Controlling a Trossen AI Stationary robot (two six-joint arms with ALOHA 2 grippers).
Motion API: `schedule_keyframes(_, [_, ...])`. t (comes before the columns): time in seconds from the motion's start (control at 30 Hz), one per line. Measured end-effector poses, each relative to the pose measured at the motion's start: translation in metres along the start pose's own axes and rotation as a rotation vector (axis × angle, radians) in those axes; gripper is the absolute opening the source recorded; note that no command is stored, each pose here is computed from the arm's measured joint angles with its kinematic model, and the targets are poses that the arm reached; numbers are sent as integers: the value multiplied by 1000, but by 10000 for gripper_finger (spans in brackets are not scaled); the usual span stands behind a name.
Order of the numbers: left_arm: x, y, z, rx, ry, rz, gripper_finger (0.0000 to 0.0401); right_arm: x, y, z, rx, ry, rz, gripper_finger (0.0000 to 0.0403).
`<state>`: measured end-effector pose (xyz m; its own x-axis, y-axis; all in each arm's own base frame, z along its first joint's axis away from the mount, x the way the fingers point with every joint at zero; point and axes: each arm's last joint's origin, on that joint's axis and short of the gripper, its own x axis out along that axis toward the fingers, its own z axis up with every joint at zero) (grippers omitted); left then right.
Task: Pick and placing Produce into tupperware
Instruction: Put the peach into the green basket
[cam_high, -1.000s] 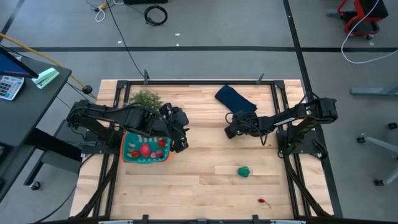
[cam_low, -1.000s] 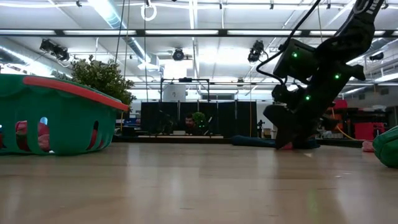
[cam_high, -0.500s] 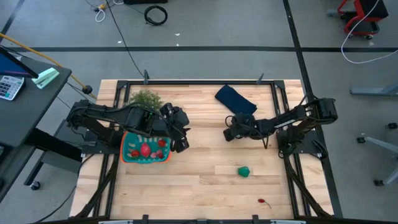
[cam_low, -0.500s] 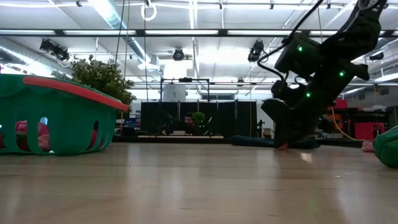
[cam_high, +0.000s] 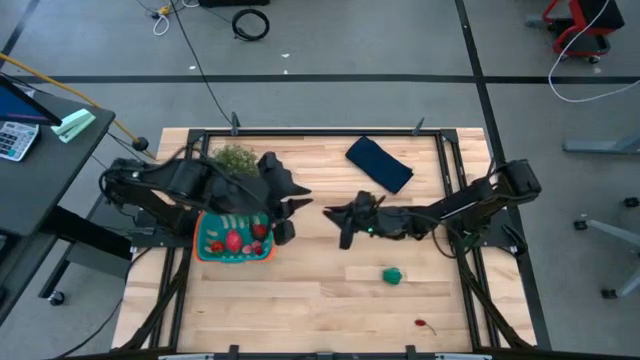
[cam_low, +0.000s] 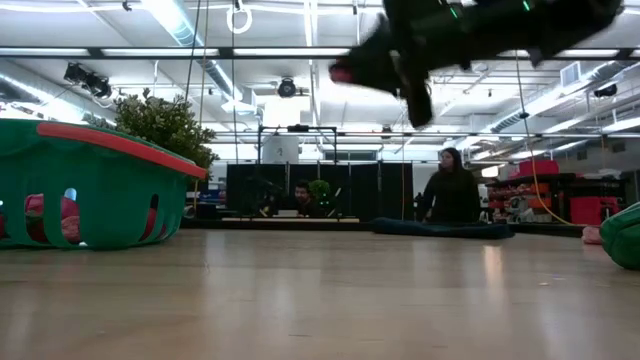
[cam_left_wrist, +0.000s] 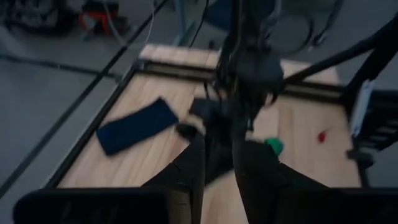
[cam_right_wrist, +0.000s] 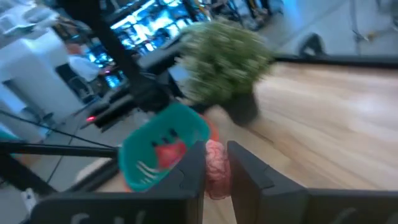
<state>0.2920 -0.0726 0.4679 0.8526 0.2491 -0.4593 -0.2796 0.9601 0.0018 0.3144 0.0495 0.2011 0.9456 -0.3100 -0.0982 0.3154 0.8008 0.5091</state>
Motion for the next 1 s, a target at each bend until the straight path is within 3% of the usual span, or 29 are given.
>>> schedule_keyframes(0.2, [-22,2,18,-2,-79,-35,70,47,57,14,-156,-4,74,56])
schedule_keyframes(0.43, [-28,3,21,-3,-86,-45,58,118,85,-10,-377,153,30,56])
schedule_keyframes(0.73, [-28,3,18,4,-63,-38,53,184,67,-45,-424,180,0,57])
schedule_keyframes(1.0, [-28,4,16,10,-37,-30,48,205,45,-68,-440,245,36,66])
